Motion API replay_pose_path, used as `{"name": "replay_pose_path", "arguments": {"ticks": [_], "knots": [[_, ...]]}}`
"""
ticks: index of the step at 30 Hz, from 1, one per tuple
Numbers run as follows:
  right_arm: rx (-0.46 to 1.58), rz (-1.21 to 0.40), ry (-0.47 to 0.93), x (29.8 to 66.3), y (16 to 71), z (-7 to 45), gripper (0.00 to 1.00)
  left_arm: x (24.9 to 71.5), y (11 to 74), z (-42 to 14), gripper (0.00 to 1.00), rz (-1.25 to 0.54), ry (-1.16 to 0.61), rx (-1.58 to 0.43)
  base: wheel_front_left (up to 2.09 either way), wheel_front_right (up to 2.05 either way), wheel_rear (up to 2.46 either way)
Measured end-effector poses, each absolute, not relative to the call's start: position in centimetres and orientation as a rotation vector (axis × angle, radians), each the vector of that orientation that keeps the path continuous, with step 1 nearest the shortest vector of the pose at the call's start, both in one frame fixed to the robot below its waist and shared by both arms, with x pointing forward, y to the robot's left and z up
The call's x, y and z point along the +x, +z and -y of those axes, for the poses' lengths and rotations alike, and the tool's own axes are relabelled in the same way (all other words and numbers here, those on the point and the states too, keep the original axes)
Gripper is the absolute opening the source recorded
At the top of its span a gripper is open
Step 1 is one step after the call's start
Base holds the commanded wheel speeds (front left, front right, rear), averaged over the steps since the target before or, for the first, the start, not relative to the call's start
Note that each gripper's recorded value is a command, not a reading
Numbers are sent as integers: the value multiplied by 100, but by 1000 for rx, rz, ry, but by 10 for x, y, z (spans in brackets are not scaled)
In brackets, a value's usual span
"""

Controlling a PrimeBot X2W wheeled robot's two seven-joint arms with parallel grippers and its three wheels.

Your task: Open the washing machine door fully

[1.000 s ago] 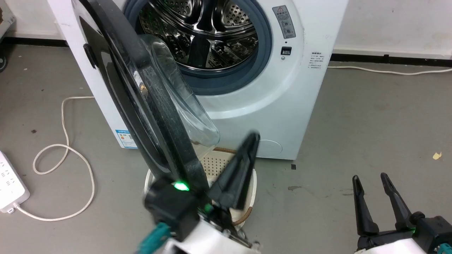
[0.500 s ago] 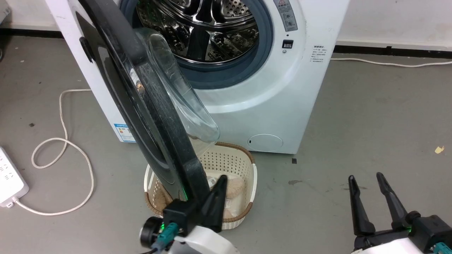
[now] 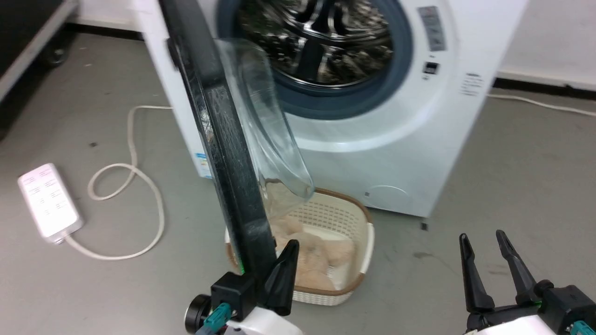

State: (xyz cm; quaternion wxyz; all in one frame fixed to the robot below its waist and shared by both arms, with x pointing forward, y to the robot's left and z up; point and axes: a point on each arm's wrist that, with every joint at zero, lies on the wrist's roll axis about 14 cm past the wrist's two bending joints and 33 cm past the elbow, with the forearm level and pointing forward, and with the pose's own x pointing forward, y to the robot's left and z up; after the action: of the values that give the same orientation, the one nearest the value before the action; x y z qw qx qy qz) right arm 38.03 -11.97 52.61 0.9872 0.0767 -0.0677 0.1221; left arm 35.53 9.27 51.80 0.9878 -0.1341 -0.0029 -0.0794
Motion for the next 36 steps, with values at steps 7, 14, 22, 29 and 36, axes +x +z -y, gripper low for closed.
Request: {"name": "replay_pose_path", "arguments": {"ticks": [7, 14, 22, 29, 36], "knots": [[166, 136, 363, 388, 529, 80, 100, 335, 516, -138, 0, 21, -13, -259, 0, 0, 0], [178, 116, 499, 391, 528, 33, 100, 315, 518, -199, 0, 44, 173, -232, 0, 0, 0], [169, 55, 567, 399, 509, 9, 100, 314, 523, -284, 0, 46, 366, -127, 0, 0, 0], [154, 20, 569, 417, 495, 8, 100, 319, 540, -370, 0, 35, 523, -21, 0, 0, 0], [136, -27, 540, 433, 475, 23, 100, 336, 547, -434, 0, -5, 612, 51, 0, 0, 0]]}}
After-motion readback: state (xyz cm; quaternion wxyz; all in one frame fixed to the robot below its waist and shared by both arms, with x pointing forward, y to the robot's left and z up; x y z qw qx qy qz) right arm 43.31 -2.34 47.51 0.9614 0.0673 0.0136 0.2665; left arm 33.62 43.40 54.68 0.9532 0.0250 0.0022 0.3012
